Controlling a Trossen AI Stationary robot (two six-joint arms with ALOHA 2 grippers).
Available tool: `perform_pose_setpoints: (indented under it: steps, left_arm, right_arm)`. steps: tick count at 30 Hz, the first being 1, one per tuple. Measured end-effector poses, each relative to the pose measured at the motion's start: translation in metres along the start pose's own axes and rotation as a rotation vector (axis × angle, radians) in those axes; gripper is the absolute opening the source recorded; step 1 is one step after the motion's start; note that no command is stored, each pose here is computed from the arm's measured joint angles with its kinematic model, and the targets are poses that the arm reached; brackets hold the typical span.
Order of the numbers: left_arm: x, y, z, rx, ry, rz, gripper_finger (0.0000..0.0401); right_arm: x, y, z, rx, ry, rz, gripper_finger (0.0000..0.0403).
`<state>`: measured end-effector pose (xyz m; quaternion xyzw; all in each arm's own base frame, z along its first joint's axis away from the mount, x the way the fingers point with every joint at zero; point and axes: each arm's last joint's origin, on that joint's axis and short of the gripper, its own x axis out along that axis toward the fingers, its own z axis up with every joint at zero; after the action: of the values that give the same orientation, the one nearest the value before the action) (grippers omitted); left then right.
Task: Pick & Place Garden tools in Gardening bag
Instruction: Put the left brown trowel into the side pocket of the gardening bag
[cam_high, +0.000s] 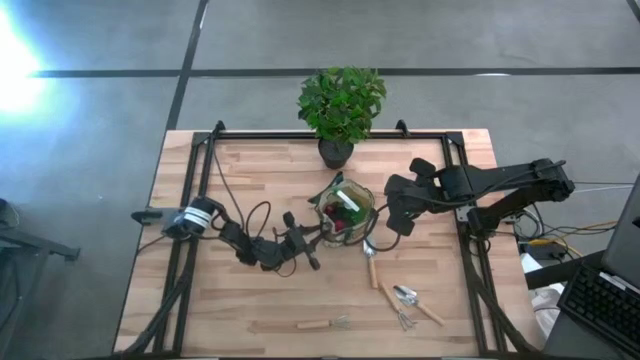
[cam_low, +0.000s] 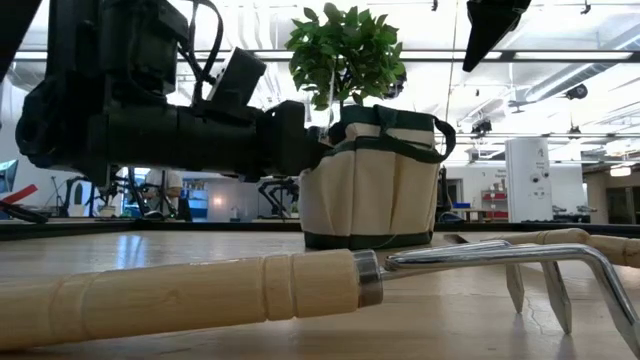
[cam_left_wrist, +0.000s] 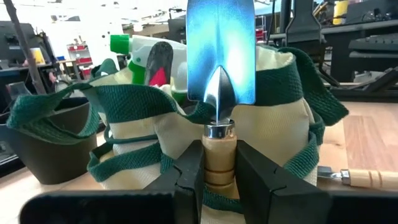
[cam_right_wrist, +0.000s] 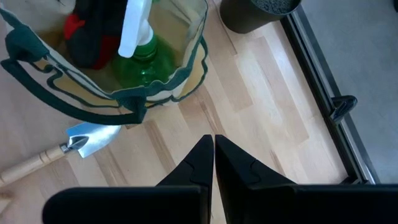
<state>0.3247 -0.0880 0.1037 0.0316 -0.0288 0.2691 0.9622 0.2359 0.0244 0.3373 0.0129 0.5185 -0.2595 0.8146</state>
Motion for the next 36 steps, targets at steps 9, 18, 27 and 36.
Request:
perform_pose_setpoints:
  steps: [9,18,27,36]
  left_arm:
    - [0.000,0.000,0.000,-0.002,-0.001,0.001,0.0076]
    - [0.000,0.000,0.001,-0.009,-0.002,0.001,0.0084]
    - [0.000,0.000,0.005,-0.040,-0.006,0.005,0.0105]
    - [-0.002,0.003,0.016,-0.015,0.010,-0.014,0.0152]
  right_arm:
    - [0.000,0.000,0.000,-0.001,0.001,0.000,0.0008]
    - [0.000,0.000,0.000,-0.001,0.001,0.000,0.0008]
    - [0.000,0.000,0.000,-0.001,0.002,0.001,0.0008]
    - [0.000,0.000,0.000,-0.001,0.003,0.001,0.0008]
